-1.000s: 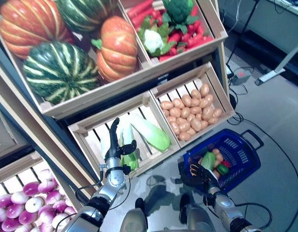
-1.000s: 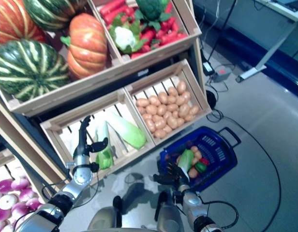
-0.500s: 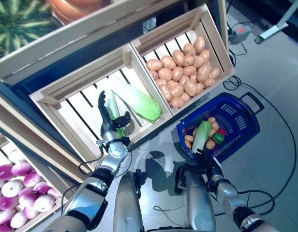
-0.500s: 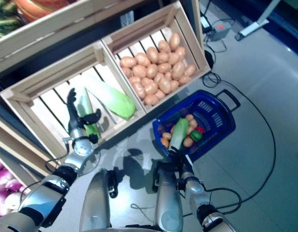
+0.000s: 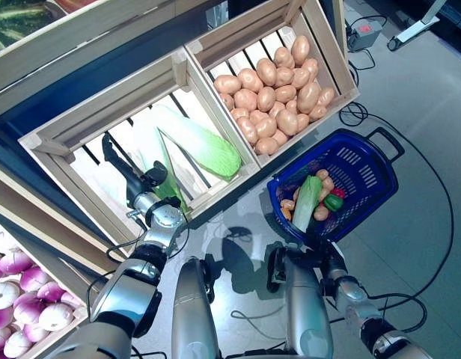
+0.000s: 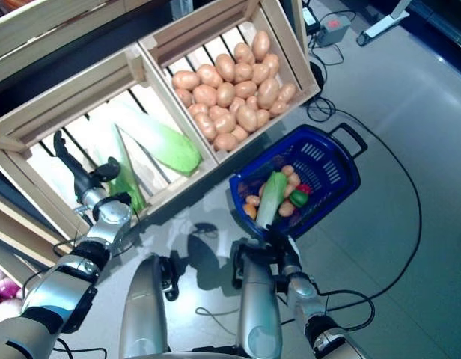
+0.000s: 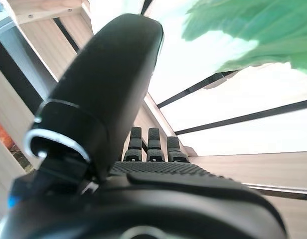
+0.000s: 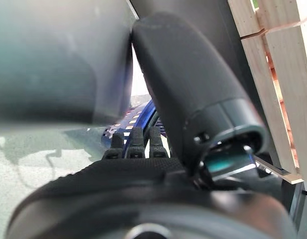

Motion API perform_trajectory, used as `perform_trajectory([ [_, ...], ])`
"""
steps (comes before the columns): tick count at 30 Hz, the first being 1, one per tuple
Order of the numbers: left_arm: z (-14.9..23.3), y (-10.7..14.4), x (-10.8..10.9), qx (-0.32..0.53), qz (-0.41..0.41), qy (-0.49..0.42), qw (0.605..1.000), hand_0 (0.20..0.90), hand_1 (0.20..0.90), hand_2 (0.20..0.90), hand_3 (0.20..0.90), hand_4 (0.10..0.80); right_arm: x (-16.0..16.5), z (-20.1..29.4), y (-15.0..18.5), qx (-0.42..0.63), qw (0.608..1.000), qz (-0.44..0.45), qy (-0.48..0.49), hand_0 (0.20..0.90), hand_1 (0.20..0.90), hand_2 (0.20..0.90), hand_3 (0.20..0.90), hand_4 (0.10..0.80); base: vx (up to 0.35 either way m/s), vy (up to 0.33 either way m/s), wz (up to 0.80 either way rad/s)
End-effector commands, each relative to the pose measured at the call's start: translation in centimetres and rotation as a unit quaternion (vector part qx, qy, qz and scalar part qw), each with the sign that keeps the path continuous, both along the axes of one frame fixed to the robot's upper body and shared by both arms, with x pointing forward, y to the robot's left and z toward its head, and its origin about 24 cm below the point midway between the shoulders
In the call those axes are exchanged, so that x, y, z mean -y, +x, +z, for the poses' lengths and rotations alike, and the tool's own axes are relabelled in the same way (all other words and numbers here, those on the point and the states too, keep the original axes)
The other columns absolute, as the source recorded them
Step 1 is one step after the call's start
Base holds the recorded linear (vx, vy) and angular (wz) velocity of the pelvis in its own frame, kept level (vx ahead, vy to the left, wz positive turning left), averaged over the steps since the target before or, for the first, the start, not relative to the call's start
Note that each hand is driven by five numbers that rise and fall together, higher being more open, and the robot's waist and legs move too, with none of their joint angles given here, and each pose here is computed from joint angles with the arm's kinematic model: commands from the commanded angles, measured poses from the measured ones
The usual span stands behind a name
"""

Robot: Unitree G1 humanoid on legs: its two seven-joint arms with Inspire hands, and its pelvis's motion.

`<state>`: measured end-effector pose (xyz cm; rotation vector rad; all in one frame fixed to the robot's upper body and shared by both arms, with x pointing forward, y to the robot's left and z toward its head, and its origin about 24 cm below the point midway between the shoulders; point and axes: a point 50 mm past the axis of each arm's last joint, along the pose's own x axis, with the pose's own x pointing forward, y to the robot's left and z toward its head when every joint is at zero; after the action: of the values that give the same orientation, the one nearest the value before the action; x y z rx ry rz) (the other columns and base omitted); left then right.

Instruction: Put vegetables into the basket

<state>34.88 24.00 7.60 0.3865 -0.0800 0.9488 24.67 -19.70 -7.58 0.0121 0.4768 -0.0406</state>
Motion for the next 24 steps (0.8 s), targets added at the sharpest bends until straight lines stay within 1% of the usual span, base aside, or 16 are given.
perform_trajectory([
  [1, 3.9, 1.4, -1.1, 0.061, 0.003, 0.005, 0.998, 0.9, 0.9, 0.9, 0.9, 0.8, 1.9, 1.0, 0.2, 0.05, 0.998, -0.043, -0.013, 0.9, 0.9, 0.9, 0.9, 0.8, 0.0, 0.0, 0.0],
  [5, 4.7, 2.5, 0.2, 0.057, -0.079, -0.017, 0.995, 0.9, 0.9, 0.9, 0.9, 0.8, 1.8, 1.4, 0.6, 0.058, 0.997, -0.041, -0.014, 0.9, 0.9, 0.9, 0.9, 0.8, -0.008, -0.002, 0.0],
  [10, 6.1, 3.4, 0.1, 0.051, -0.127, -0.044, 0.99, 0.9, 0.9, 0.9, 0.9, 0.8, 2.2, 1.7, 0.8, 0.057, 0.997, -0.037, -0.02, 0.9, 0.9, 0.9, 0.9, 0.8, -0.021, -0.001, 0.0],
  [15, 7.0, 3.8, -0.5, 0.063, -0.146, -0.074, 0.984, 0.9, 0.9, 0.9, 0.9, 0.8, 2.7, 1.6, 0.4, 0.053, 0.998, -0.034, -0.022, 0.9, 0.9, 0.9, 0.9, 0.8, 0.018, 0.001, 0.0],
  [16, 7.2, 3.8, -0.6, 0.079, -0.159, -0.099, 0.979, 0.9, 0.9, 0.9, 0.9, 0.8, 2.8, 1.5, 0.1, 0.051, 0.998, -0.034, -0.021, 0.9, 0.9, 0.9, 0.9, 0.8, 0.0, 0.0, 0.0],
  [19, 7.3, 3.8, -0.5, 0.099, -0.181, -0.122, 0.971, 0.9, 0.9, 0.9, 0.9, 0.8, 2.8, 1.3, -0.2, 0.049, 0.998, -0.031, -0.02, 0.9, 0.9, 0.9, 0.9, 0.8, 0.025, 0.001, 0.0],
  [21, 6.9, 3.7, -0.4, 0.097, -0.175, -0.12, 0.972, 0.9, 0.9, 0.9, 0.9, 0.8, 2.8, 1.1, -0.3, 0.048, 0.998, -0.027, -0.02, 0.9, 0.9, 0.9, 0.9, 0.8, 0.025, -0.003, 0.0],
  [24, 6.0, 3.5, -1.2, 0.069, -0.148, -0.13, 0.978, 0.9, 0.9, 0.9, 0.9, 0.8, 2.7, 1.3, -0.2, 0.05, 0.998, -0.025, -0.023, 0.9, 0.9, 0.9, 0.9, 0.8, 0.032, -0.005, -0.01],
])
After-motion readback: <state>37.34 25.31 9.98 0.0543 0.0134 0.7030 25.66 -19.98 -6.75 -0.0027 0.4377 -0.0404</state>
